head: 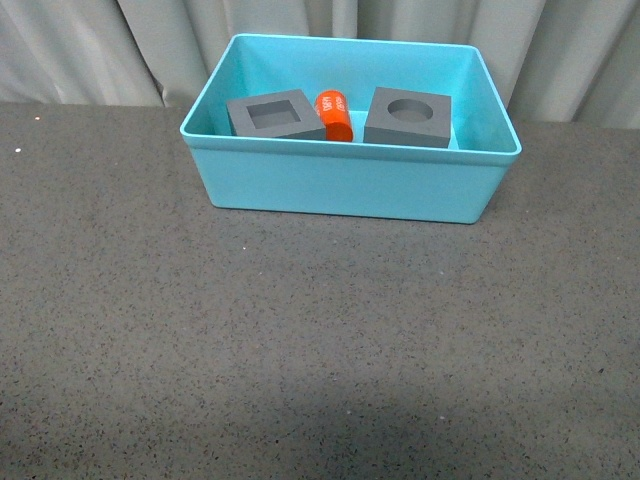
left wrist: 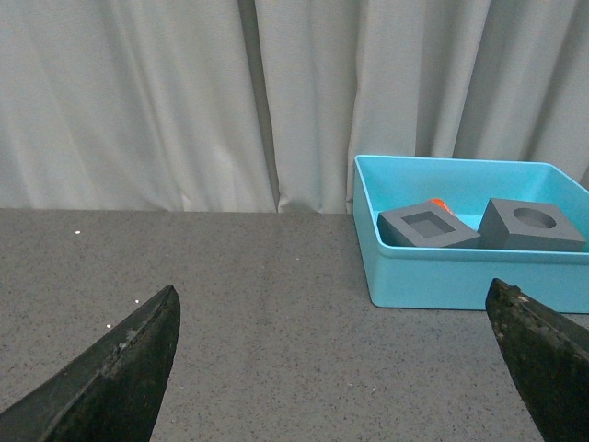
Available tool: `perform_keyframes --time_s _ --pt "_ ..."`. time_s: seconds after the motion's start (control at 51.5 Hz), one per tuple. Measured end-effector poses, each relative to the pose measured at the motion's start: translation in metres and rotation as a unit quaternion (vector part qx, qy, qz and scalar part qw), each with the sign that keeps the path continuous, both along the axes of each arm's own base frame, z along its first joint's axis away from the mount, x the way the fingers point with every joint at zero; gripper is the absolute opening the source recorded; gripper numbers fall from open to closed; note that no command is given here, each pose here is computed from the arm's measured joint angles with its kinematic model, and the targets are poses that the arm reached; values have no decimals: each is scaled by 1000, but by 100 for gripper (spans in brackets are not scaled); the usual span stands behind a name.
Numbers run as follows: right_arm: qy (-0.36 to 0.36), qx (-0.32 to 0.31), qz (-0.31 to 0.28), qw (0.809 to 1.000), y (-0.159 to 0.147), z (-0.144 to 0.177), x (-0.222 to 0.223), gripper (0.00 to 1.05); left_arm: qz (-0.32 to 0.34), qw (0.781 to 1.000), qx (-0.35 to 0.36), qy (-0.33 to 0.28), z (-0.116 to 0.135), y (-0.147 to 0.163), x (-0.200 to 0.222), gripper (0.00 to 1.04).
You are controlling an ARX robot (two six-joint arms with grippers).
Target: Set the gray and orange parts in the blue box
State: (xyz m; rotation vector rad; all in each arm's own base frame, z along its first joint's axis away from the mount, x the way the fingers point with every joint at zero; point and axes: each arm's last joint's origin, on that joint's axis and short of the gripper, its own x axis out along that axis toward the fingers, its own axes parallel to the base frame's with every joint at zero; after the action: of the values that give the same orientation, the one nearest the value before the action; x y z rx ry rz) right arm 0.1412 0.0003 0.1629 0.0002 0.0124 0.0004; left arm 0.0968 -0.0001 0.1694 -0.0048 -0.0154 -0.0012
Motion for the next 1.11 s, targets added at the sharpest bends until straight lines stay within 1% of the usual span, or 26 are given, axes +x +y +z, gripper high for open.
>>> perform_keyframes --time_s 0.564,1.05,1.108 --pt "-11 0 1 1000 0 6 -24 0 0 1000 0 0 0 0 0 98" --pt "-10 0 1 1000 0 5 -33 0 0 1000 0 0 0 0 0 98" --pt "-1 0 1 1000 0 3 -36 0 0 1000 0 0 0 0 0 98"
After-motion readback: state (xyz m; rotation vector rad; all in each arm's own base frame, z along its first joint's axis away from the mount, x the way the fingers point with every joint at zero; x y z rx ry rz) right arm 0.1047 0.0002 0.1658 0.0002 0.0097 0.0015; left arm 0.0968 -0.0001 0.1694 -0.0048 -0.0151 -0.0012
